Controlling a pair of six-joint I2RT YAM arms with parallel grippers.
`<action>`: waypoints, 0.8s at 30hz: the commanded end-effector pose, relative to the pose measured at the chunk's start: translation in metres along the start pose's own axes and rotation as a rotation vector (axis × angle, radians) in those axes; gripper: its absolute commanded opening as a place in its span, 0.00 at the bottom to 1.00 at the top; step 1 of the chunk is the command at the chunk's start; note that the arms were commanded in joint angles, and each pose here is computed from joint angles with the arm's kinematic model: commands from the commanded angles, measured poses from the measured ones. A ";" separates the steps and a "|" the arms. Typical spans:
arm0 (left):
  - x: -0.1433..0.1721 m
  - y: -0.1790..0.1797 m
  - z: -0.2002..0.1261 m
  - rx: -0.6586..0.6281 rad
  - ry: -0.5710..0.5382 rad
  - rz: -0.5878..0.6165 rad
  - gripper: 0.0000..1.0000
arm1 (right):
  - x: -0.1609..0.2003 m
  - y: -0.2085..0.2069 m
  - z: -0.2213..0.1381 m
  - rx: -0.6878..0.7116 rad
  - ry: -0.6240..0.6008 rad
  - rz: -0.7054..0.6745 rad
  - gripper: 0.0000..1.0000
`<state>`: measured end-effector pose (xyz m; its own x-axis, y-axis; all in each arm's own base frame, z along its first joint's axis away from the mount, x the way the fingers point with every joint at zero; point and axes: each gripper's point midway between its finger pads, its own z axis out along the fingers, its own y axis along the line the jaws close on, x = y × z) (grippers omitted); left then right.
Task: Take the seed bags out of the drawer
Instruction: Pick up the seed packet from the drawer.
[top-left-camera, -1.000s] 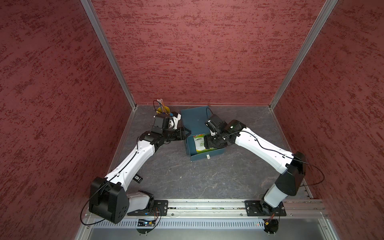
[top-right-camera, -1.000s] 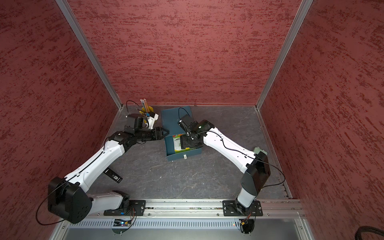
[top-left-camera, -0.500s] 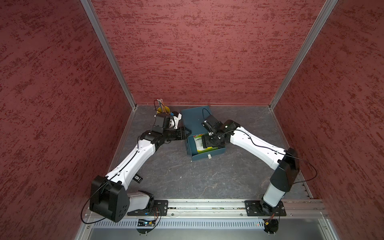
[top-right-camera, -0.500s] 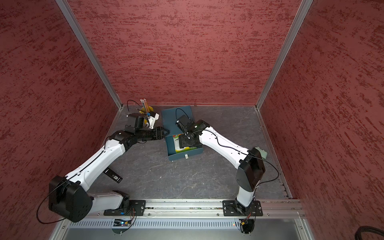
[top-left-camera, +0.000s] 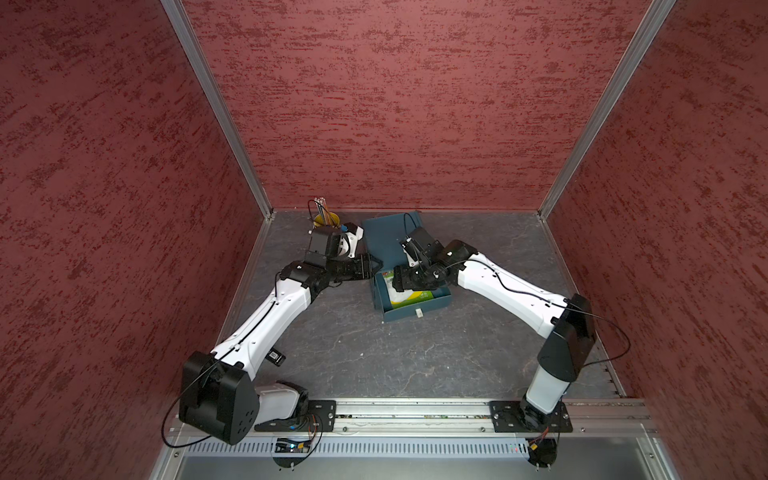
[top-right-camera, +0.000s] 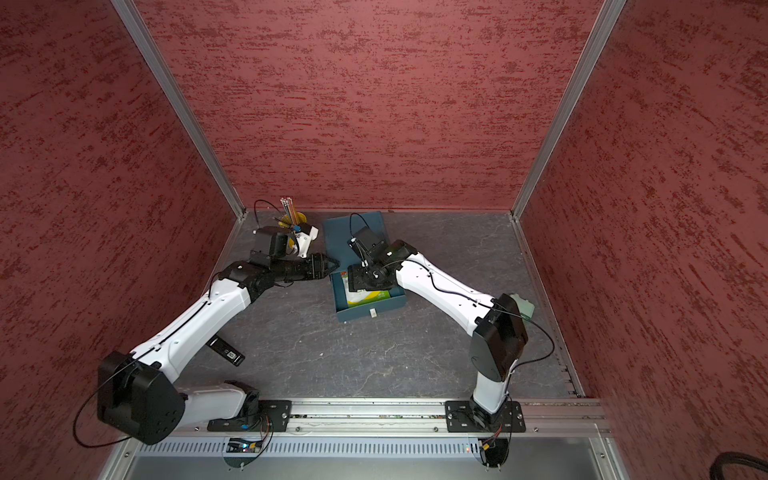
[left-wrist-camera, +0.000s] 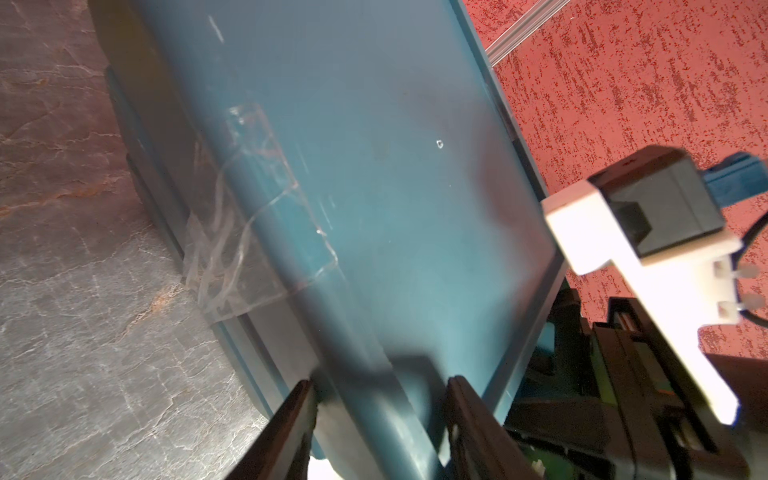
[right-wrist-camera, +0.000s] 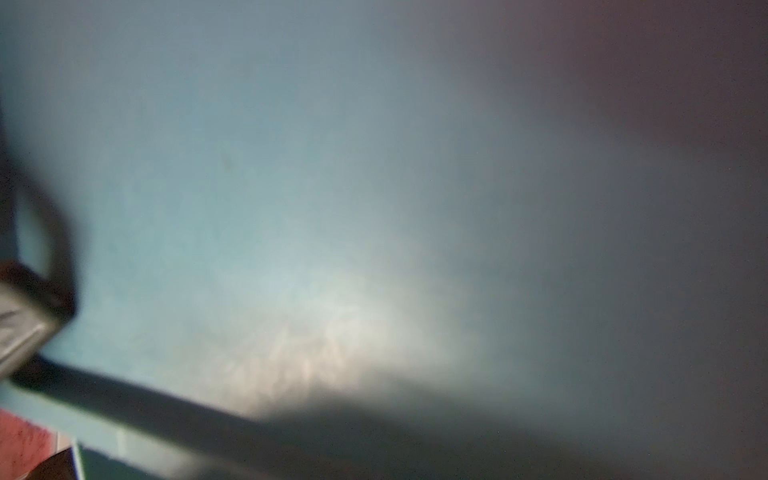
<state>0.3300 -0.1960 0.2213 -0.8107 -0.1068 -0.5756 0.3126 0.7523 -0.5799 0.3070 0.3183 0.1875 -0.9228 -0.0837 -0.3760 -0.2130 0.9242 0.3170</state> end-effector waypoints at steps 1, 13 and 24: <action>0.021 0.013 0.010 -0.043 0.081 -0.016 0.53 | -0.014 -0.021 -0.025 0.116 -0.090 -0.034 0.76; 0.021 0.014 0.010 -0.051 0.090 -0.003 0.52 | -0.023 -0.032 -0.039 0.178 -0.148 -0.049 0.81; 0.021 0.015 0.012 -0.052 0.097 -0.001 0.52 | -0.018 -0.042 -0.018 0.262 -0.071 -0.099 0.87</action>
<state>0.3304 -0.1963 0.2215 -0.8115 -0.0972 -0.5762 0.3176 0.7543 -0.5745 0.3253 0.2798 0.2045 -0.8678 -0.1307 -0.4794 -0.1992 0.9754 0.0945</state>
